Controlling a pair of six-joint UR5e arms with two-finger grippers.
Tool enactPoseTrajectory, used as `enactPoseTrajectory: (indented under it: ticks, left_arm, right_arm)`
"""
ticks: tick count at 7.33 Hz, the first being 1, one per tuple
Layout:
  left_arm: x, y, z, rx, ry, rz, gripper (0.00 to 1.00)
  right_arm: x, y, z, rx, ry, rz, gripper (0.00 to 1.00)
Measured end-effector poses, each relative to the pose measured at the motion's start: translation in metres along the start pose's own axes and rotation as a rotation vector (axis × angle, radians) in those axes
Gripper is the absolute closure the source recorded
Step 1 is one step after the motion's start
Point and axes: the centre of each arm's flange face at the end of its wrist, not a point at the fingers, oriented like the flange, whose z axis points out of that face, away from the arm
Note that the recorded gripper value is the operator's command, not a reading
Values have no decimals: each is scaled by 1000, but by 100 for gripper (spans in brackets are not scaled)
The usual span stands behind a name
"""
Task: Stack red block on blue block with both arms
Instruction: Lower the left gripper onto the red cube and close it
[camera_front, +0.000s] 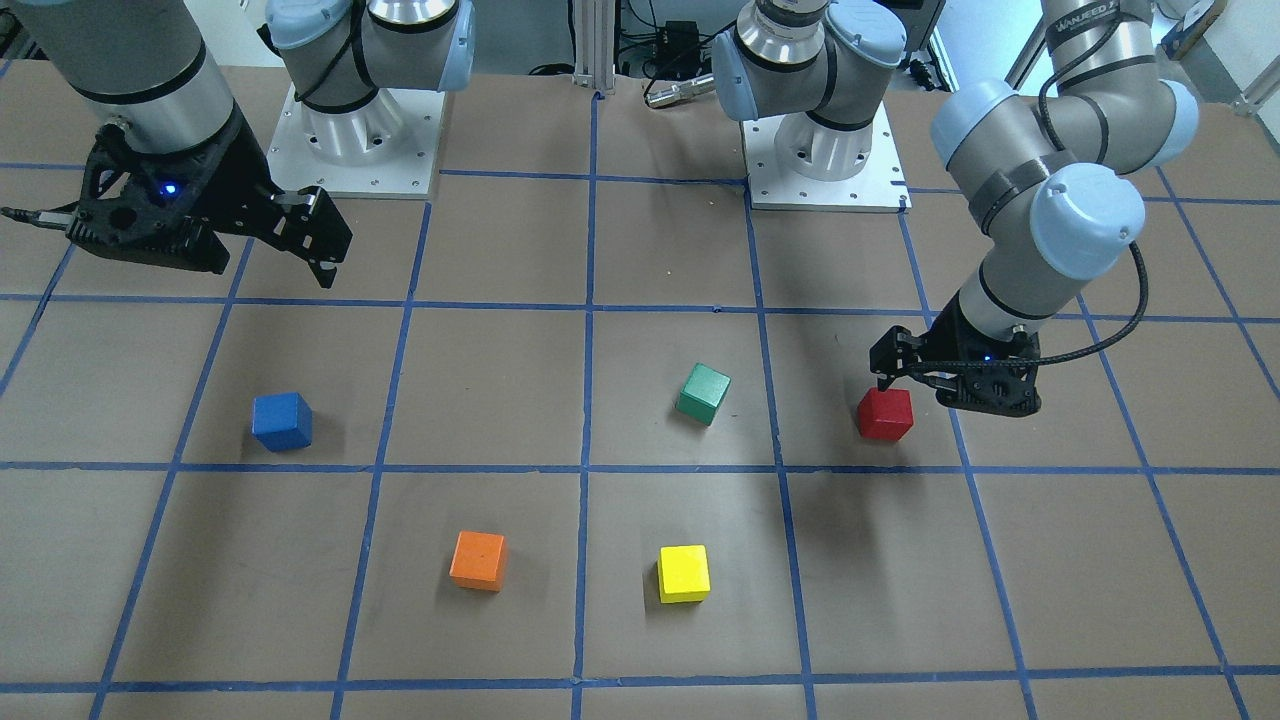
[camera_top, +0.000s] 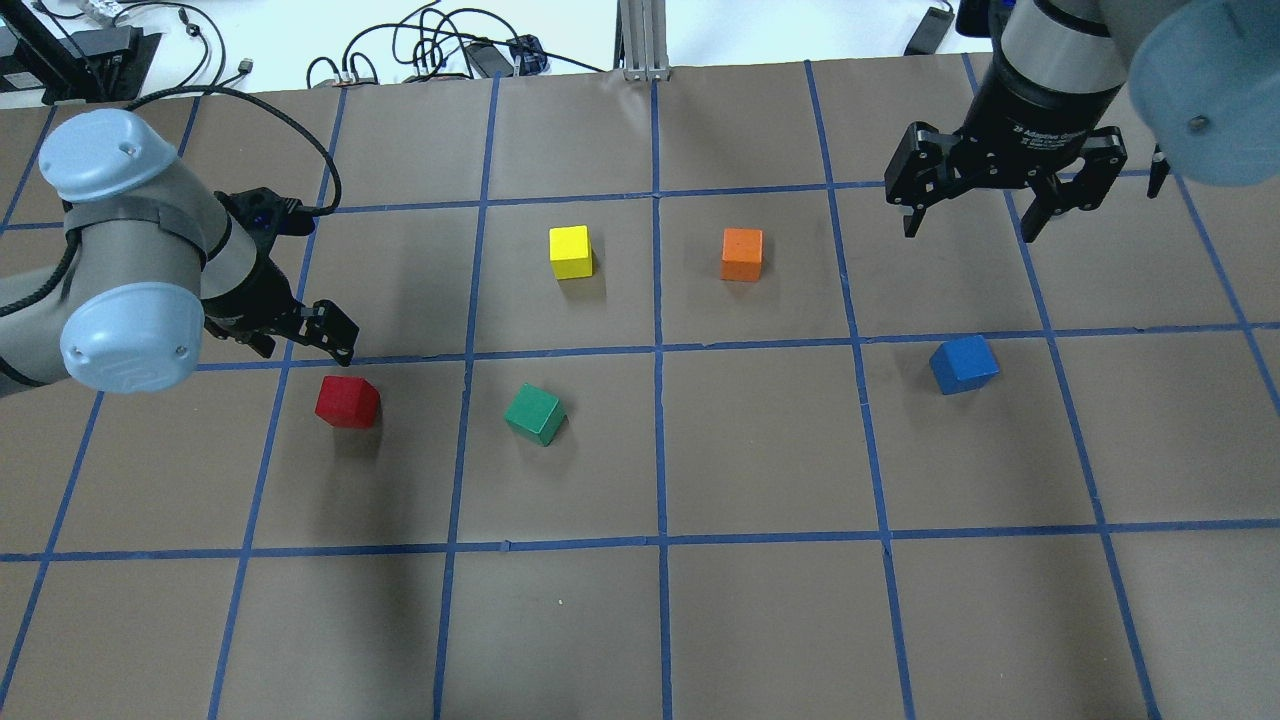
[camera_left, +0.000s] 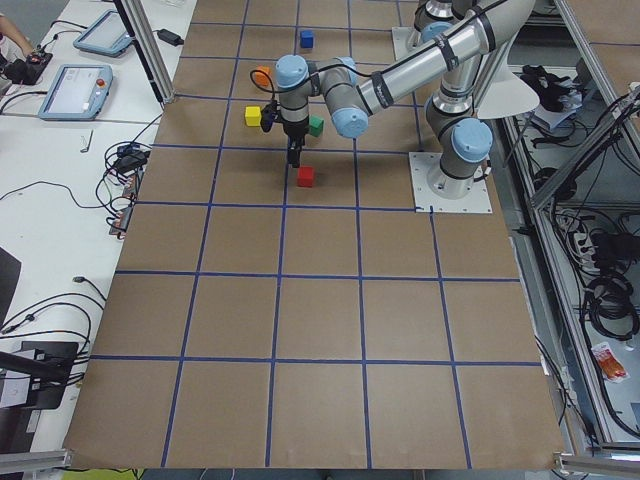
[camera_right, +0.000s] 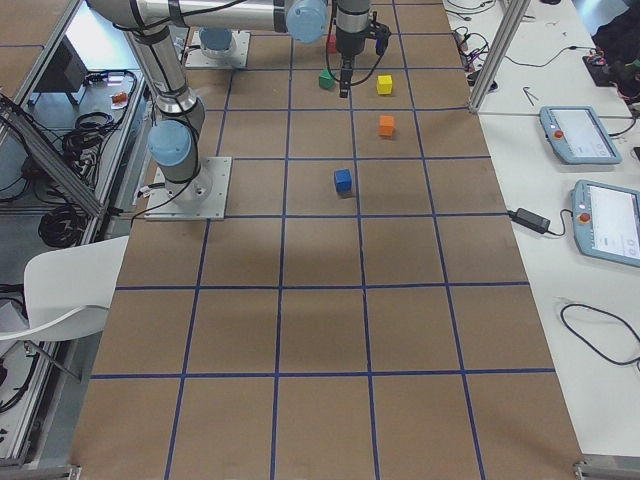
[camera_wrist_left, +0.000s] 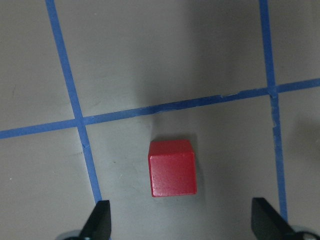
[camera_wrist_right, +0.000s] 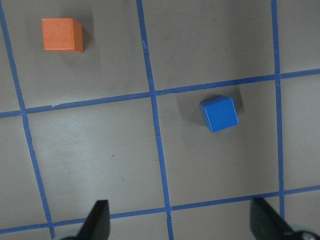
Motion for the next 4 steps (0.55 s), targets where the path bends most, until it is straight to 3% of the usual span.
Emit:
enactPoseTrajectory:
  ticks: [2,3,4]
  left_arm:
    - [3,7,35,-14,8,8,0]
    - [4,10,53,-26,13,18,7]
    - [5,11,70,-25,13,34,37]
  right_arm:
    - [0,-1,0,4,0,-1,0]
    - [0,0,0,3,0,0,0]
    - [0,0,0,1,1,3,0]
